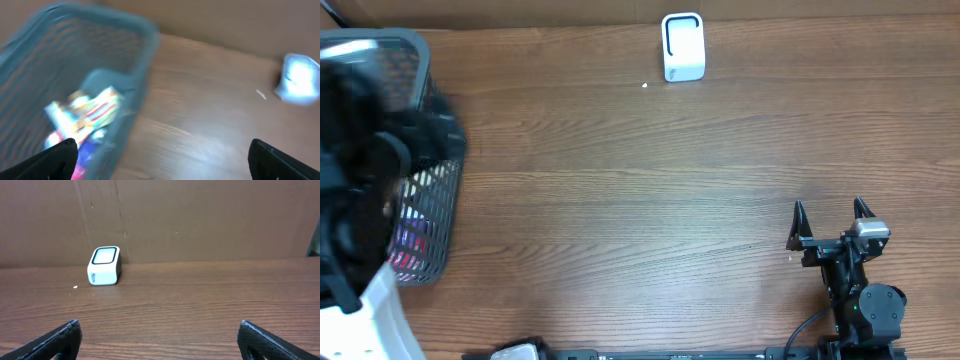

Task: Scan the item barcode
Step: 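Move the left gripper into the grey basket toward the snack packages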

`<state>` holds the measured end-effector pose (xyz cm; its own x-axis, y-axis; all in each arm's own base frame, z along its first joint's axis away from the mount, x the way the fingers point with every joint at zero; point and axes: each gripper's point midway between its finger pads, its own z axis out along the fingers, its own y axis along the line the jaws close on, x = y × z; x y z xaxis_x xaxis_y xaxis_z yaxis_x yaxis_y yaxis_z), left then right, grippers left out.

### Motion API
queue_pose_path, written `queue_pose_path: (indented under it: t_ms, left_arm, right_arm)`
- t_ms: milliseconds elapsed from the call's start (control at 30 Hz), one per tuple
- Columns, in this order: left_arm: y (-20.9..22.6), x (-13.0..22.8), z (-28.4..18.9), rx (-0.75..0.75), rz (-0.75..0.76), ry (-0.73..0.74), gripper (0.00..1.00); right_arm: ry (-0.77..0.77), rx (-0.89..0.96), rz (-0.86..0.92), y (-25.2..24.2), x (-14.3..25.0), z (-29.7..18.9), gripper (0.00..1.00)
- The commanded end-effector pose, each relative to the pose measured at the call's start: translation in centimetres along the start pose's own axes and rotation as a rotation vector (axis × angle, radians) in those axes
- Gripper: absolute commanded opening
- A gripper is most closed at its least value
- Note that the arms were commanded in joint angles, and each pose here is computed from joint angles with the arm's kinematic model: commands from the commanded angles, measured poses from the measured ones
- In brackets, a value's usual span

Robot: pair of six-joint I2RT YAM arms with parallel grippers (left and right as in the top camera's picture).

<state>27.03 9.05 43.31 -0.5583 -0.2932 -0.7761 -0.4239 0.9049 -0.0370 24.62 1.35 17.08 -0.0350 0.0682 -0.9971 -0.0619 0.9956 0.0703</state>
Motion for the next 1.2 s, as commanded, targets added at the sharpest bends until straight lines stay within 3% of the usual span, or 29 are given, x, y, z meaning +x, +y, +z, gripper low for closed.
queue_pose_path:
  t_ms: [0,100,200,667,1167]
  left_arm:
    - [6.1,-1.0,0.0,-0.192,-0.308,-0.047,1.0]
    - [10.1,-0.6,0.8,-0.291,-0.526,-0.043,1.0]
    - [12.7,-0.1,2.1,-0.357,-0.643,-0.018,1.0]
    - [17.8,2.4,12.3,-0.531,-0.691,0.202,1.0]
    - [20.4,8.1,21.1,-0.56,-0.681,0.484,1.0]
  right_arm:
    - [-0.007,0.005,-0.004,-0.1,0.1,0.0,1.0]
    - [-0.007,0.005,-0.004,-0.1,0.1,0.0,1.0]
    - [-0.007,0.005,-0.004,-0.1,0.1,0.0,1.0]
    - [-0.007,0.005,-0.004,-0.1,0.1,0.0,1.0]
    - [-0.007,0.005,-0.004,-0.1,0.1,0.0,1.0]
